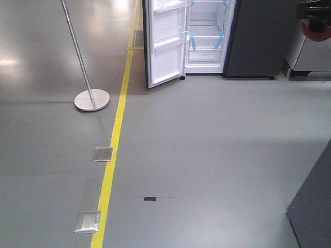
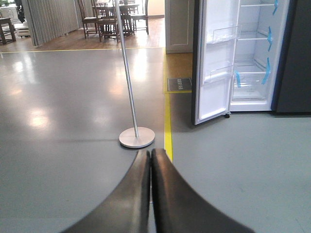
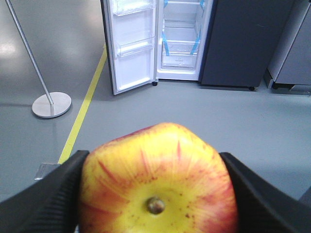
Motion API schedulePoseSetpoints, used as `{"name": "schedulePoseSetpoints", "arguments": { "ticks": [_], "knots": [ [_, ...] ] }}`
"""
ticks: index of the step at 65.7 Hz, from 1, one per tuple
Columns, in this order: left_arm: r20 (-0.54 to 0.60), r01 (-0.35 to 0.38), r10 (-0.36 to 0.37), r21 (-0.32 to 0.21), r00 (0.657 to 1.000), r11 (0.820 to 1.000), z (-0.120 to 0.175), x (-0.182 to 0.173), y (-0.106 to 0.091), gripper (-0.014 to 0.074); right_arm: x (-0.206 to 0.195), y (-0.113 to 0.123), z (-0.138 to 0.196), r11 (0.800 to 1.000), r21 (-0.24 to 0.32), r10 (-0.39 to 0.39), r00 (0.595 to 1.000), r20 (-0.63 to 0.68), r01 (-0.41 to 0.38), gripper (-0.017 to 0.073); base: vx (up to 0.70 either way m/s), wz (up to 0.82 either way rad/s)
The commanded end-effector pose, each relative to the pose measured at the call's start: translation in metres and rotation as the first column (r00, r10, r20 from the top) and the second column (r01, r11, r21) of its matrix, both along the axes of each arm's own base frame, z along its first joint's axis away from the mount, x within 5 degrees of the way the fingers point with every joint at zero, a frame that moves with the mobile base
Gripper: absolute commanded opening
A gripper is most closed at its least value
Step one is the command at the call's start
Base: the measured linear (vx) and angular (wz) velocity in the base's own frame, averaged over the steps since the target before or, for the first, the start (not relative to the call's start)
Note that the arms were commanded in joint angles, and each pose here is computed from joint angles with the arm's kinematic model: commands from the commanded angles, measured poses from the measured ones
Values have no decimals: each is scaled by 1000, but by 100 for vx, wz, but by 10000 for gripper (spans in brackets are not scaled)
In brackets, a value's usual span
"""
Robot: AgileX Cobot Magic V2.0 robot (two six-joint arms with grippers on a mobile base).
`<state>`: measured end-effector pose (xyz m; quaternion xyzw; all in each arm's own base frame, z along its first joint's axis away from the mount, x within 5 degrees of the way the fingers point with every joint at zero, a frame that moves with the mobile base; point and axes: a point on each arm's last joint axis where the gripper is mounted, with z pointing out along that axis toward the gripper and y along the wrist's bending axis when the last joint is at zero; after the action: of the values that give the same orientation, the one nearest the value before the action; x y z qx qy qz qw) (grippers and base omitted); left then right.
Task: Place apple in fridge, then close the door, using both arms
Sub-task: 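Drive toward the open white refrigerator carrying the apple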
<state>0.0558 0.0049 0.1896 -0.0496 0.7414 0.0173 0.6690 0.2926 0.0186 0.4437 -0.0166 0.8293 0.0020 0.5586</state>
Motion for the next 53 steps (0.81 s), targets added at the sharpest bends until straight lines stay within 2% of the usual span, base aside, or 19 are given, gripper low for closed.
{"name": "schedulePoseSetpoints", "arguments": {
  "ticks": [1,53],
  "knots": [
    [102,-1,1,2,995,1000,13,-1,0,-6,-9,0,25,1000,-5,8,990,139,-7,165,18,1],
    [102,-1,1,2,995,1000,13,-1,0,-6,-9,0,25,1000,-5,8,990,139,-7,165,20,1]
  ]
}}
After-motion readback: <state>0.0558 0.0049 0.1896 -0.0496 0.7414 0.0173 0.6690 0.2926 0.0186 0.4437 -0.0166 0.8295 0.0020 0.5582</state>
